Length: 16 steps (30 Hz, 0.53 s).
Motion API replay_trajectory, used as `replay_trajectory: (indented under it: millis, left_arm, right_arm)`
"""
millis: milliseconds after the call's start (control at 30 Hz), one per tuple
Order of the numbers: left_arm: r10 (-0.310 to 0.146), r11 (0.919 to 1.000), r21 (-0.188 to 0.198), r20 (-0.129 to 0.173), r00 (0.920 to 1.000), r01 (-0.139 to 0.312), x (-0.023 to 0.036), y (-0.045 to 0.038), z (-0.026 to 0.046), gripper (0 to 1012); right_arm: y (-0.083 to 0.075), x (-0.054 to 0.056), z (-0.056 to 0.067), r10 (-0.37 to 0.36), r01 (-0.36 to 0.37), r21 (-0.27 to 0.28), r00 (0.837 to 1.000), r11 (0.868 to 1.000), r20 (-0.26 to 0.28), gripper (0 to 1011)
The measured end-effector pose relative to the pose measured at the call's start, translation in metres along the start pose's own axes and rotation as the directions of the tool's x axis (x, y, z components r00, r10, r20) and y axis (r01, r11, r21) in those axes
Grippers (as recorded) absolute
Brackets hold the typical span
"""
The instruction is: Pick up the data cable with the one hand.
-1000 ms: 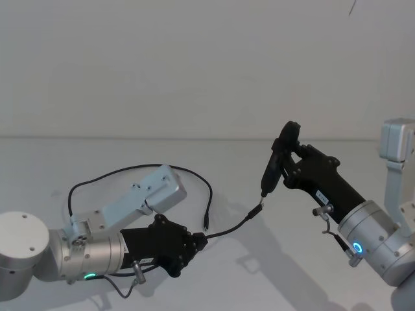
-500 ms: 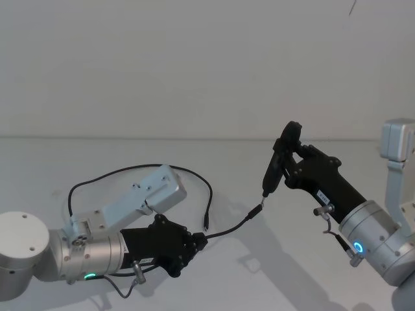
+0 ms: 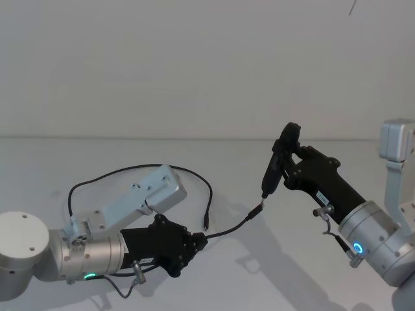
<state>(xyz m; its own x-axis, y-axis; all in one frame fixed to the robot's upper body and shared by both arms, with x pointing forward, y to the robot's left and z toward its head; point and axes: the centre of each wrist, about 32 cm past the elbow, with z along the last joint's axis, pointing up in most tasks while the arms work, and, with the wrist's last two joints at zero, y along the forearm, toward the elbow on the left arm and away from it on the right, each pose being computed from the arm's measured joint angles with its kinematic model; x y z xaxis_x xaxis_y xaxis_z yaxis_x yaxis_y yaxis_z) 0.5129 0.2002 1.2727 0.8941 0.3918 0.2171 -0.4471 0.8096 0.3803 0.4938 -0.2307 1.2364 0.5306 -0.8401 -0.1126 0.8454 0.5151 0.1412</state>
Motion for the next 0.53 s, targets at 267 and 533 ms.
replay_trajectory:
  millis: [267, 533]
  left_arm:
    - [0.000, 1.0000, 0.000, 0.000, 1.0000, 0.000, 0.0000, 0.0000, 0.0000, 36]
    - [0.000, 1.0000, 0.000, 0.000, 1.0000, 0.000, 0.0000, 0.0000, 0.0000, 36]
  right_arm:
    - [-0.0002, -0.0004, -0.0001, 0.001, -0.001, -0.003, 1.000, 1.000, -0.001, 279]
    - [-0.0003, -0.0004, -0.0001, 0.001, -0.001, -0.003, 1.000, 1.000, -0.001, 279]
